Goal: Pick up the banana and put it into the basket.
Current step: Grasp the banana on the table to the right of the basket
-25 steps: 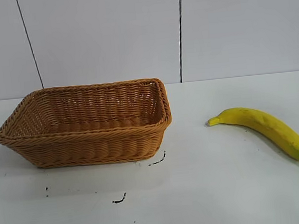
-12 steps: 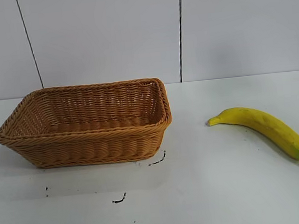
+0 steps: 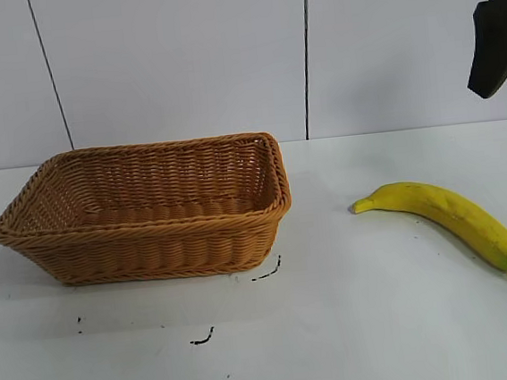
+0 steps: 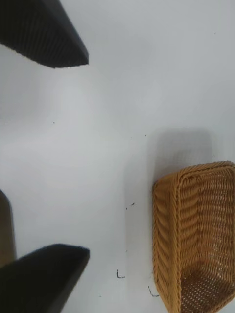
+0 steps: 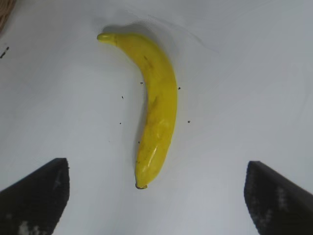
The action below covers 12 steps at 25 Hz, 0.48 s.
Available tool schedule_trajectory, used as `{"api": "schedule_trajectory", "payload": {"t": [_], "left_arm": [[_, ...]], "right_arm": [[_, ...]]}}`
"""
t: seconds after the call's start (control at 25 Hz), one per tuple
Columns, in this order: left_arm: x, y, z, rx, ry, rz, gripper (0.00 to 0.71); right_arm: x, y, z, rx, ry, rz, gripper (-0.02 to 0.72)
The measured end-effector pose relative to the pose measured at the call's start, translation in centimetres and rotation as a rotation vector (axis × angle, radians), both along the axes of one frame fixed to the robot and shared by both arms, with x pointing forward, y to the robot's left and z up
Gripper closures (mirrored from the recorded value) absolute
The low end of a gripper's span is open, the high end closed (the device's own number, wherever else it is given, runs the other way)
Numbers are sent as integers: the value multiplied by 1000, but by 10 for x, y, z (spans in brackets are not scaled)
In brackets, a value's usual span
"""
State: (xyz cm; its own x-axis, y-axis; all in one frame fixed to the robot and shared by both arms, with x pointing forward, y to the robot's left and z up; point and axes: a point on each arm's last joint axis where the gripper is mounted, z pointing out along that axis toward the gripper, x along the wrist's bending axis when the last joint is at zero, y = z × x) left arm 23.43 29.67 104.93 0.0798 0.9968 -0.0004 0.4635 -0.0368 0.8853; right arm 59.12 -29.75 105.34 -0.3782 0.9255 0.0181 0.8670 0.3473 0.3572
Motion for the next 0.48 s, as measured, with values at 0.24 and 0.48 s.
{"api": "schedule_trajectory", "payload": {"t": [0.24,0.48], "left_arm": [[0,0,0,0,0,0,15],[0,0,0,0,0,0,15]], "right_arm": [[-3,7,0,43,29,16,8],[3,25,1,-59,-47,51,8]]}}
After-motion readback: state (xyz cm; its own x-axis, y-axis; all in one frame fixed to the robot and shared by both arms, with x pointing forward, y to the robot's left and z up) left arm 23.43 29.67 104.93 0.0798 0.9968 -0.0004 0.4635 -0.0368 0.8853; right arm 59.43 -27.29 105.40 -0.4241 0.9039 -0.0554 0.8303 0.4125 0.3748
